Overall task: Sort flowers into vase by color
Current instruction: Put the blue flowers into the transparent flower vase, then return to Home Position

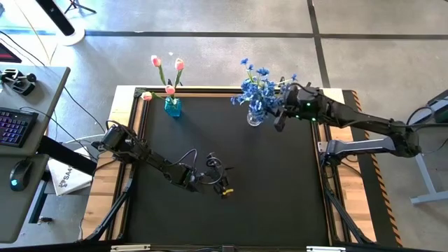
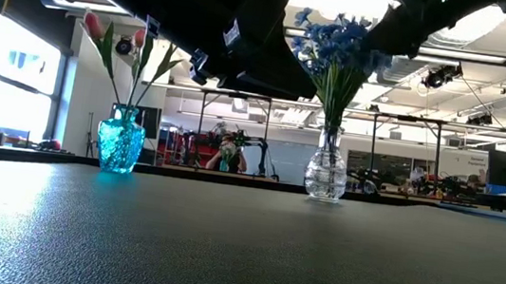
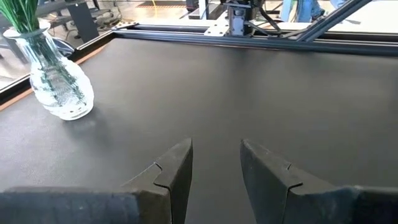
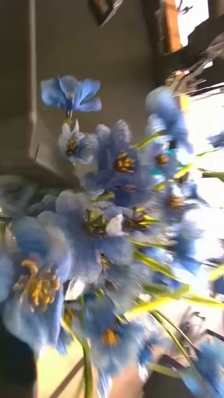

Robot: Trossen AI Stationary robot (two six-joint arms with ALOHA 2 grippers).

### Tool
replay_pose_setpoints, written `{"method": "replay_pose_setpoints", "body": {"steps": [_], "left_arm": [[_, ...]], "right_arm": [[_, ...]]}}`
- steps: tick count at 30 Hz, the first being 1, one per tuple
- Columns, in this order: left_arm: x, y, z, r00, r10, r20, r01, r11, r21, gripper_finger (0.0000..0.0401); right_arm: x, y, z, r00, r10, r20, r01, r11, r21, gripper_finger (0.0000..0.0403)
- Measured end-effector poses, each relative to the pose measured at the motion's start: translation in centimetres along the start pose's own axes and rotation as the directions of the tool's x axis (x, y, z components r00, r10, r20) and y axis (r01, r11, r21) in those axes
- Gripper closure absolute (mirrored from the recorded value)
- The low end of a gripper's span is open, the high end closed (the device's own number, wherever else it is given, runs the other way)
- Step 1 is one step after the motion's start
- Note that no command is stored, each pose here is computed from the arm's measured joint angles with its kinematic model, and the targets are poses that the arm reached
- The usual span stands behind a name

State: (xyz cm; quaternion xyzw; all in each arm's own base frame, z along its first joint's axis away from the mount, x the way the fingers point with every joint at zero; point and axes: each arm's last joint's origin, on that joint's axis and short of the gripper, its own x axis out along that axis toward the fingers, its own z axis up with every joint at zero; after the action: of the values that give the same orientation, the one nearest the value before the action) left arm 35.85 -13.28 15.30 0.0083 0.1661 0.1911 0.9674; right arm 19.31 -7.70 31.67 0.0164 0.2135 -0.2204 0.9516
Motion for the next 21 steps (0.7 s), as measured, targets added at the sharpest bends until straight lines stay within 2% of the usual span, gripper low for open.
{"method": "replay_pose_setpoints", "body": {"steps": [6, 12, 14, 17, 21], "left_arm": [[0.0, 0.0, 0.0, 1.000, 0.000, 0.000, 0.000, 1.000, -0.002, 0.0279], [0.0, 0.0, 0.0, 1.000, 0.000, -0.001, 0.000, 1.000, -0.003, 0.0279], [0.0, 0.0, 0.0, 1.000, 0.000, -0.001, 0.000, 1.000, -0.003, 0.0279], [0.0, 0.0, 0.0, 1.000, 0.000, -0.001, 0.000, 1.000, -0.003, 0.0279], [0.0, 0.0, 0.0, 1.000, 0.000, -0.001, 0.000, 1.000, -0.003, 0.0279]], "right_arm": [[-3.0, -0.3, 0.8, 0.993, -0.008, 0.114, 0.007, 1.000, 0.012, 0.0171], [-6.5, -0.6, 0.8, 0.981, -0.013, 0.195, 0.004, 0.999, 0.046, 0.0159], [-7.3, -0.4, 0.3, 0.986, 0.002, 0.169, -0.009, 0.999, 0.040, 0.0162], [-7.9, 0.2, -1.0, 0.996, 0.056, 0.064, -0.059, 0.997, 0.058, 0.0171], [-7.1, 1.6, -3.4, 0.986, 0.140, -0.092, -0.133, 0.988, 0.077, 0.0188]]}}
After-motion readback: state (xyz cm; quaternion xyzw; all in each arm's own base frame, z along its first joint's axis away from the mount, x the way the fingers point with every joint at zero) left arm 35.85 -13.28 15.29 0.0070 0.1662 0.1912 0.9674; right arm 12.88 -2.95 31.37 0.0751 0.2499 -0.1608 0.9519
